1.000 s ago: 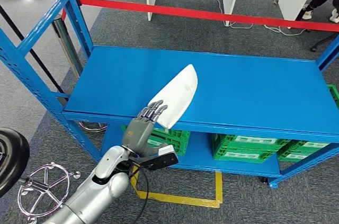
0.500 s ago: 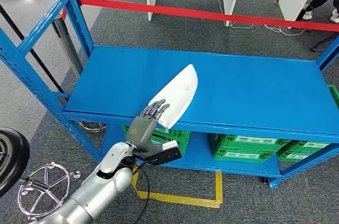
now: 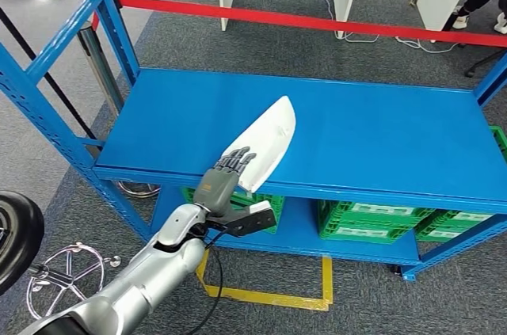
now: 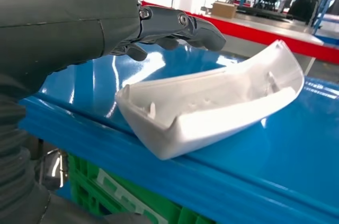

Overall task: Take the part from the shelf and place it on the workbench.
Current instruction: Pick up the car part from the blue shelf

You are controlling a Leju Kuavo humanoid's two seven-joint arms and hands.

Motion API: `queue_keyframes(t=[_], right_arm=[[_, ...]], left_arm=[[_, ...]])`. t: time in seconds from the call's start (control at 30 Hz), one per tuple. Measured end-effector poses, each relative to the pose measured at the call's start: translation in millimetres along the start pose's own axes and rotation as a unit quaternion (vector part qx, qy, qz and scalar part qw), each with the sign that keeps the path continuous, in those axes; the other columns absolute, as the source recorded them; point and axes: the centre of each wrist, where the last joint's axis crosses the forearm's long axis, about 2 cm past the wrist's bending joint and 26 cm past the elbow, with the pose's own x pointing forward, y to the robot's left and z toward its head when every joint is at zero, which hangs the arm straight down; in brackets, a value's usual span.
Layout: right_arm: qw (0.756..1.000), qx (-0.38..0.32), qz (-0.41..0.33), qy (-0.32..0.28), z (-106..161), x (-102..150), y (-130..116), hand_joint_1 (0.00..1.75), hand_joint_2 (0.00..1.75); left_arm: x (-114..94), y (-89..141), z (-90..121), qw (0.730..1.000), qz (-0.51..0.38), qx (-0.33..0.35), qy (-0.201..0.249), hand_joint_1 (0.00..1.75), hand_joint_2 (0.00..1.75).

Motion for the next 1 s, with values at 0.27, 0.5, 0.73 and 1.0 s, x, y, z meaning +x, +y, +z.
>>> queue_keyframes(t=[0.27,0.5,0.73,1.0], right_arm=[[1.0,0.0,-0.002,0.006,0,-1,-2,0.0,0.0],[1.0,0.001,-0.004,0.009,0,-1,-2,0.0,0.0],[1.0,0.001,-0.004,0.009,0,-1,-2,0.0,0.0],[1.0,0.002,-0.004,0.009,0,-1,-1,0.0,0.0]], left_arm=[[-3,-9,-2,1.0,-0.007,-0.025,0.011,0.09,1.75],[-4,-16,1,0.999,-0.005,-0.04,0.011,1.75,1.75],[-4,-18,1,0.999,-0.006,-0.042,0.01,1.75,1.75],[-4,-15,-2,1.0,-0.002,-0.024,0.003,1.75,1.75]])
